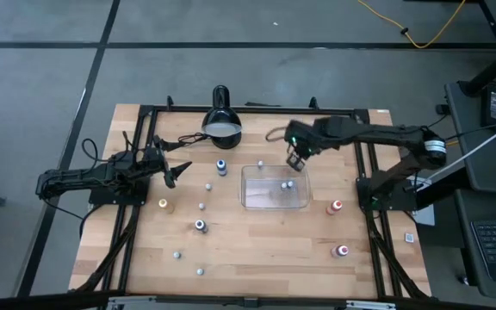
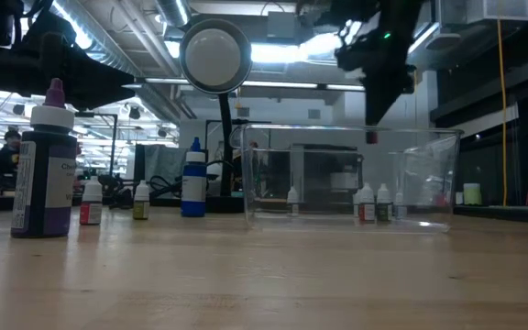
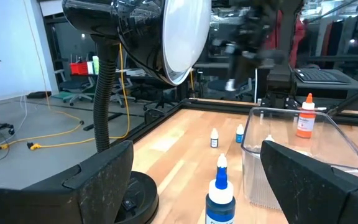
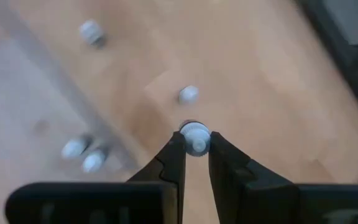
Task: Pick & Place food coloring
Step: Put the small orange food coloring bottle into the transparent bin
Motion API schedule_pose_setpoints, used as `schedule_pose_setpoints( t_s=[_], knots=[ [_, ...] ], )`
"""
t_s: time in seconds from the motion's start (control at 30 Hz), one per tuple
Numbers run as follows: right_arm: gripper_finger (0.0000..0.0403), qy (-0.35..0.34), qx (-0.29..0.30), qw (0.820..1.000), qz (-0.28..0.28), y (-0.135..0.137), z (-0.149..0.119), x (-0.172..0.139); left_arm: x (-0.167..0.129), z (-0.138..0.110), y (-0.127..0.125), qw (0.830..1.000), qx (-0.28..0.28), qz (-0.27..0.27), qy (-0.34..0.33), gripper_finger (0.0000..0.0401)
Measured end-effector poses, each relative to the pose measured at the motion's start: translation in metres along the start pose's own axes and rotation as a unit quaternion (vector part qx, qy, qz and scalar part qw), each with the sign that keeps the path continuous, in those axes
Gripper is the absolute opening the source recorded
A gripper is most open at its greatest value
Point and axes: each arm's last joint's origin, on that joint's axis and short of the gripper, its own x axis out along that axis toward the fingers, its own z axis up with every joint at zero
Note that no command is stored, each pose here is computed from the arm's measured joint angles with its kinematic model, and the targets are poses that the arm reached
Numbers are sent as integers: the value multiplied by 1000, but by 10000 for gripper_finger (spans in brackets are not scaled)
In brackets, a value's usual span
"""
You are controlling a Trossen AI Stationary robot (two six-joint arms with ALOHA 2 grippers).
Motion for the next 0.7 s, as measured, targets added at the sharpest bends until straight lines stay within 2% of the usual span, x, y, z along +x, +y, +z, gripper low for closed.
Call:
schedule_pose_setpoints(
  t_s=[0.23,0.37,0.47,0.7],
  knots=[
    [54,-3,-73,997,37,35,-28,-13,0,0,0,1000,0,0,0,347],
    [54,-6,-92,994,52,55,-40,-19,0,0,0,1000,0,0,0,347],
    [54,-3,-79,995,60,68,-49,-21,0,0,0,1000,0,0,0,347],
    [54,7,-6,998,61,94,-65,-21,0,0,0,1000,0,0,0,347]
  ],
)
